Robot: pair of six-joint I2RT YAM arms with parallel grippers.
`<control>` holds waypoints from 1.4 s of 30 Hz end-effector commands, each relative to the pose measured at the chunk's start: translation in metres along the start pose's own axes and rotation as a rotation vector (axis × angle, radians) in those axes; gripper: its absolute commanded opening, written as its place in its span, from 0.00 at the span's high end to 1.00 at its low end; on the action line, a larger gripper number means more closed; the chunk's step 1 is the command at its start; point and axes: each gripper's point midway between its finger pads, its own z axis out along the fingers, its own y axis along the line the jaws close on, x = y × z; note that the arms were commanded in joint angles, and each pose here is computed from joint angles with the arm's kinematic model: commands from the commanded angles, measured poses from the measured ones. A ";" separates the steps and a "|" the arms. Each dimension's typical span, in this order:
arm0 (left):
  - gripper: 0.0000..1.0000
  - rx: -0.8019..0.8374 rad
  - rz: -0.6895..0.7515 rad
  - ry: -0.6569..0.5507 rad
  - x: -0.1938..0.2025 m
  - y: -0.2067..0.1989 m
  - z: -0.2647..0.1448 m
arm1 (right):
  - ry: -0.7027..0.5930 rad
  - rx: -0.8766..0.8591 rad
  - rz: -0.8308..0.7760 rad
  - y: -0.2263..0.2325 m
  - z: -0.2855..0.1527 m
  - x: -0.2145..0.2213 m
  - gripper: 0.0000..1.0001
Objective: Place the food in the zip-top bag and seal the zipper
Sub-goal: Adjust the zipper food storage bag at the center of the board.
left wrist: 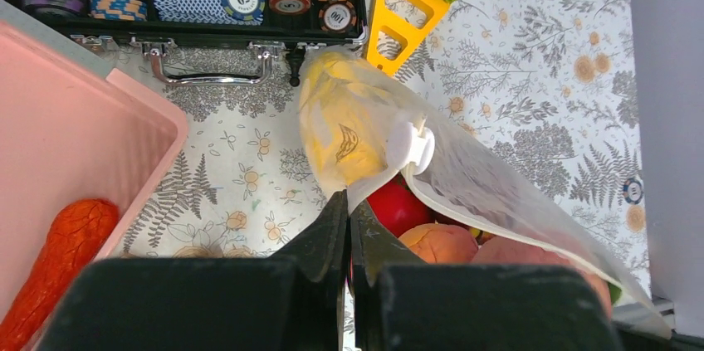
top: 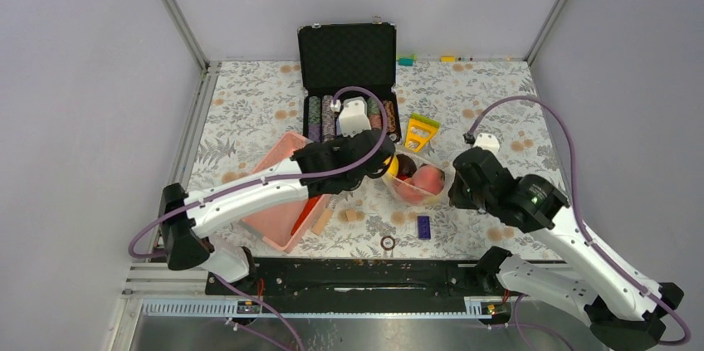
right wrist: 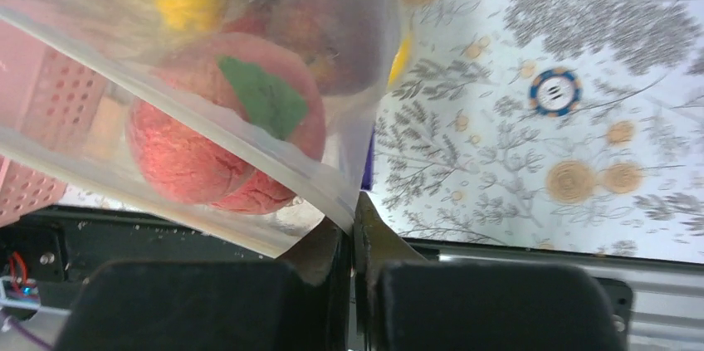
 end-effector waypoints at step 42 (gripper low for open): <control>0.01 -0.119 -0.105 0.134 0.023 0.197 -0.029 | -0.038 -0.143 -0.131 0.056 0.018 -0.070 1.00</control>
